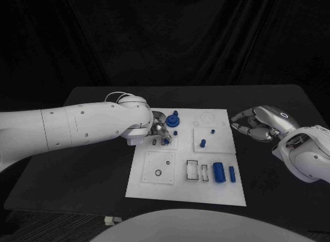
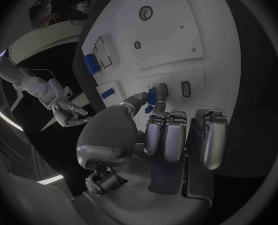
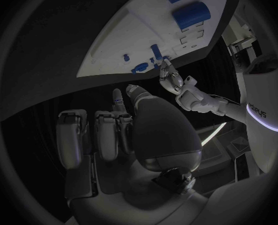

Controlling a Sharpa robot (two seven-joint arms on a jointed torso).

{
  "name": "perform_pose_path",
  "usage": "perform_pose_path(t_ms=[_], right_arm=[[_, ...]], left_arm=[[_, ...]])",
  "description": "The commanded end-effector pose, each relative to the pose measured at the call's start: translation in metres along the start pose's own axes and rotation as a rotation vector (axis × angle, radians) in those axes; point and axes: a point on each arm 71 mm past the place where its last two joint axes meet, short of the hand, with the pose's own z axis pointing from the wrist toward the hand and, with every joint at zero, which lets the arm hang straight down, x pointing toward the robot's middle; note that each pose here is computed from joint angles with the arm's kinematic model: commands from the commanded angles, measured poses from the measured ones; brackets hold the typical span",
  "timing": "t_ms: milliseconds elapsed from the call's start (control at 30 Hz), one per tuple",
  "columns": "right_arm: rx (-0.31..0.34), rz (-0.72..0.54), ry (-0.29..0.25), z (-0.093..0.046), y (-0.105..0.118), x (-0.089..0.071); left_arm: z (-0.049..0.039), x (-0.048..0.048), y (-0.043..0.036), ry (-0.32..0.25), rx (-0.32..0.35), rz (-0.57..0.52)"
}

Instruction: Assemble the parts on the task board

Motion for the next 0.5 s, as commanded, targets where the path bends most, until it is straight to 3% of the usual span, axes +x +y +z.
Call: perform_pose_path(t_ms=[33,500], right_arm=[[0.021,-0.003,0.011,0.0,-0.002,0.002],[0.03,-0.007,0.023,0.0,-0.004,0.004]], left_arm=[[-0.0011,0.0001,0.0014,-0.008,0.009,-0.009],[-0.0072,-0.0009,0.0188,-0.004,-0.041,-0.018]])
